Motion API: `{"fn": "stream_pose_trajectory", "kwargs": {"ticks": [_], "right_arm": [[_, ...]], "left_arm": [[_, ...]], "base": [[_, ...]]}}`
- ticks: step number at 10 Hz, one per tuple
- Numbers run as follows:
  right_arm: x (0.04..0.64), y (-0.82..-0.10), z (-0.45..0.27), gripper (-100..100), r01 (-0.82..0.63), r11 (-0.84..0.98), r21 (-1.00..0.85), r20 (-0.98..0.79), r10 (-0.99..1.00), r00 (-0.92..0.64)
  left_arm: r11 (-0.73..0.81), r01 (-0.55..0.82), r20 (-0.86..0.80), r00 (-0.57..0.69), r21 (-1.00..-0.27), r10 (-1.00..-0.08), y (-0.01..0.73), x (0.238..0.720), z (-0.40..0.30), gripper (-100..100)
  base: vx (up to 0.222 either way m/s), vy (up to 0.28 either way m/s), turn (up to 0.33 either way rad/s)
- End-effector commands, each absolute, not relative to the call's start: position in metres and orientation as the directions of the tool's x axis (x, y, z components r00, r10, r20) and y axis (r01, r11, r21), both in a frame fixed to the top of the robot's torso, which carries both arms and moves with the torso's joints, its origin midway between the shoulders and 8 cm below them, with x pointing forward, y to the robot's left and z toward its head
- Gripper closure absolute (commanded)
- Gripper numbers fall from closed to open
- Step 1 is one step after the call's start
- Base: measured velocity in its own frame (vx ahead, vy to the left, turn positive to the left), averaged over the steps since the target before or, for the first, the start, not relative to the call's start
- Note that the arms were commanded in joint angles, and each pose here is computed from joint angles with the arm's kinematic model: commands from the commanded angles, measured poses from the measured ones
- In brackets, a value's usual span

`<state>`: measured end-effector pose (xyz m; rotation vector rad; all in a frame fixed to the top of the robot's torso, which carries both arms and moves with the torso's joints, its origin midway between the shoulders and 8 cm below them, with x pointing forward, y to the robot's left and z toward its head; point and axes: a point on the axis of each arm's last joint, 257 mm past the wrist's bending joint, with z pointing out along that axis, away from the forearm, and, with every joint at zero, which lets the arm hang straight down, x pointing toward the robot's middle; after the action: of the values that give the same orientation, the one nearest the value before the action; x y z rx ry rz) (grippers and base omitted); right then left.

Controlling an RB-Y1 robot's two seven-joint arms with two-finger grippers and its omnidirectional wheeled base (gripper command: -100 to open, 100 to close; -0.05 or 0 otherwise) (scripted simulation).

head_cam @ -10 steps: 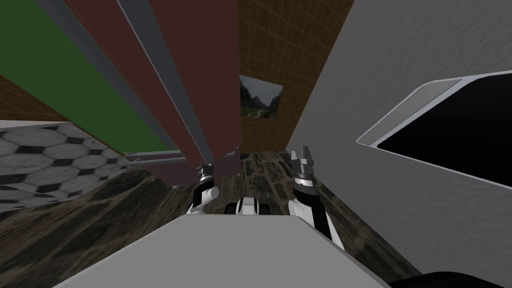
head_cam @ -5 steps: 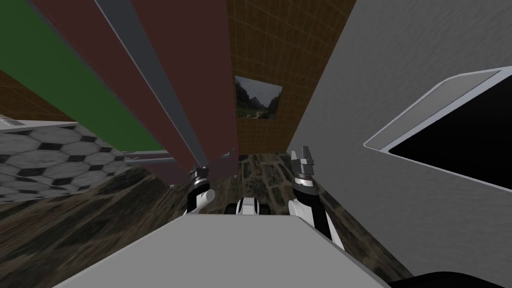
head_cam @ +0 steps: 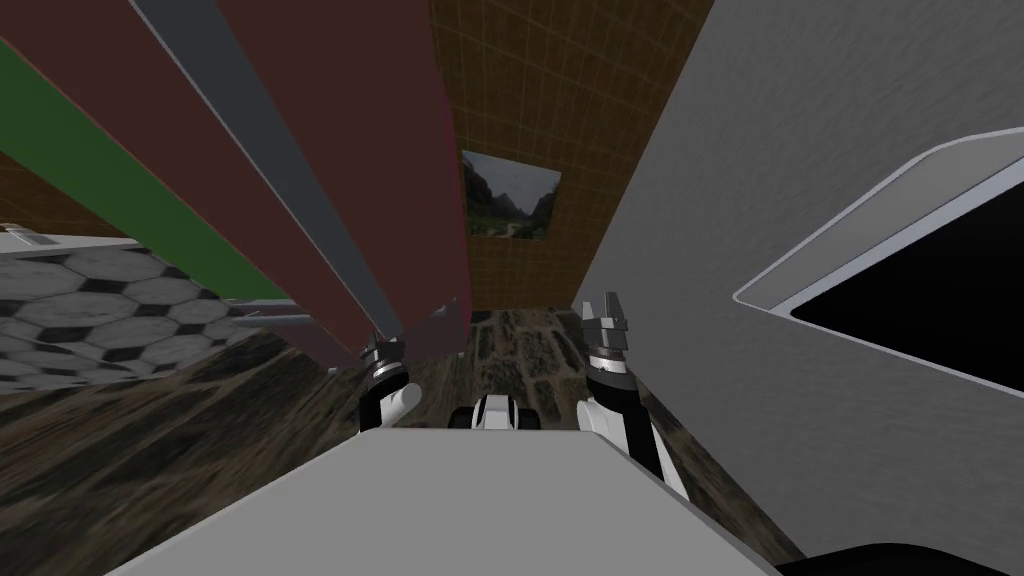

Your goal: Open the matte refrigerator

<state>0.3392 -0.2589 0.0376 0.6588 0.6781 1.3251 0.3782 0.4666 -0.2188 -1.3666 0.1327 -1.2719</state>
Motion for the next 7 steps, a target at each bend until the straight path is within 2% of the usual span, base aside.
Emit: {"fn": "stream_pose_trajectory", "kwargs": {"ticks": [1, 2, 7], "right_arm": [[0.339, -0.259, 0.038, 0, -0.635, 0.127, 0.762, -0.068, 0.991, 0.116], [0.339, -0.259, 0.038, 0, -0.635, 0.127, 0.762, -0.068, 0.991, 0.116], [0.339, -0.259, 0.038, 0, -0.634, 0.127, 0.762, -0.068, 0.991, 0.116]], "left_arm": [[-0.256, 0.612, 0.577, 0.409, -0.748, -0.707, 0.480, 0.368, -0.206, 100], [-0.271, 0.596, 0.580, 0.419, -0.756, -0.699, 0.484, 0.369, -0.207, -100], [-0.284, 0.592, 0.585, 0.410, -0.754, -0.700, 0.489, 0.376, -0.188, -100]], "base": [[0.049, -0.222, 0.067], [0.009, -0.100, 0.062], [-0.002, 0.003, 0.036]]}}
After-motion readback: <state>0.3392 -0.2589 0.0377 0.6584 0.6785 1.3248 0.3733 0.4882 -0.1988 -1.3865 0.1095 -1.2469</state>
